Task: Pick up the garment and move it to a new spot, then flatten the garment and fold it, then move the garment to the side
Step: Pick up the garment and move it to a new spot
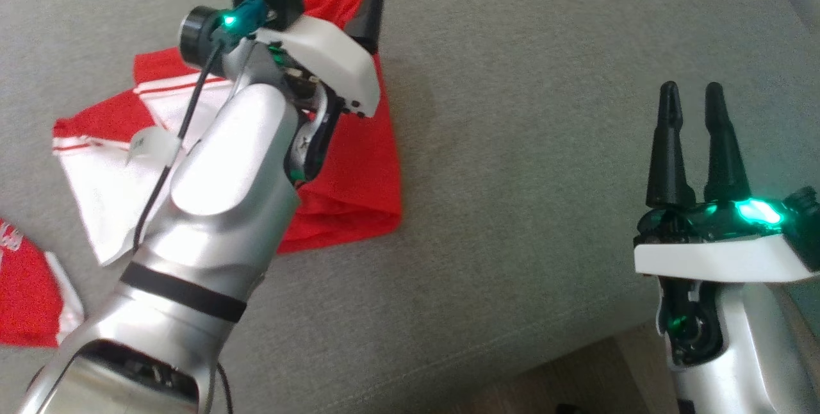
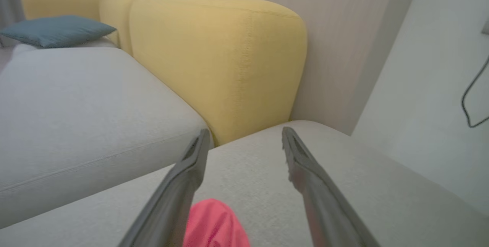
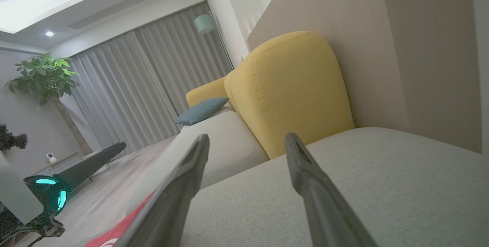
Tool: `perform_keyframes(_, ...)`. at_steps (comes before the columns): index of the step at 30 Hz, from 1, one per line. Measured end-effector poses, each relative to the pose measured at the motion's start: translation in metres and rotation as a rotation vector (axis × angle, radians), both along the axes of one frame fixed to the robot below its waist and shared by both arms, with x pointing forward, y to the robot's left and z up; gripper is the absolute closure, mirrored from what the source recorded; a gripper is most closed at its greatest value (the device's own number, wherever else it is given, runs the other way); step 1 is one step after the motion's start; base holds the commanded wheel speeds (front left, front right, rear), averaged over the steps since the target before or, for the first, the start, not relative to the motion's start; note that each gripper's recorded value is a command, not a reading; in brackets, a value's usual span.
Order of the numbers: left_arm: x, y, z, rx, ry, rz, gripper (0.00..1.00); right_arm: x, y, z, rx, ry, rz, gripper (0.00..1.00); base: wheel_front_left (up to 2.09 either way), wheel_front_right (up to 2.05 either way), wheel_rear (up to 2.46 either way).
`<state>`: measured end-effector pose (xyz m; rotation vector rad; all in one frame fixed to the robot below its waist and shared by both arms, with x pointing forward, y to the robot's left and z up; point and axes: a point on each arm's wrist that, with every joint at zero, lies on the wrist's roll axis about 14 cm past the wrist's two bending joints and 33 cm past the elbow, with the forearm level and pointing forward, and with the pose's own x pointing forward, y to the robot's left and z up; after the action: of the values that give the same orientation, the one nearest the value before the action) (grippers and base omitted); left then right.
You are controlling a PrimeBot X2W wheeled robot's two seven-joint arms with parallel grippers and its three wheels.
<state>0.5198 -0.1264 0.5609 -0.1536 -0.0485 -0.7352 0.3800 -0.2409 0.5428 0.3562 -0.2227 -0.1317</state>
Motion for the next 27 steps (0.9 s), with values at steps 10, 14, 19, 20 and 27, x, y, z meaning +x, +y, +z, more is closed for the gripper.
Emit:
perform_keyframes(10,0.017,0.104,0.011,0.001,-0.079,0.221,0.00,0.021,0.035,0.001,-0.044,-0.012,0.106,0.00,0.00,0.00,0.00)
perform_keyframes(14,-0.012,0.174,-0.016,0.054,-0.045,0.331,0.00,0.024,0.064,-0.009,-0.065,0.014,0.190,0.00,0.00,0.00,0.00)
perform_keyframes(19,-0.048,0.219,-0.026,0.050,-0.025,0.422,0.00,0.027,0.086,-0.007,-0.082,0.006,0.252,0.00,0.00,0.00,0.00)
perform_keyframes(20,-0.058,0.227,-0.028,0.046,-0.021,0.441,0.00,0.027,0.092,-0.005,-0.089,-0.001,0.267,0.00,0.00,0.00,0.00)
perform_keyframes(27,-0.124,0.255,-0.040,0.026,0.000,0.536,0.00,0.020,0.114,-0.002,-0.120,-0.007,0.331,0.00,0.00,0.00,0.00)
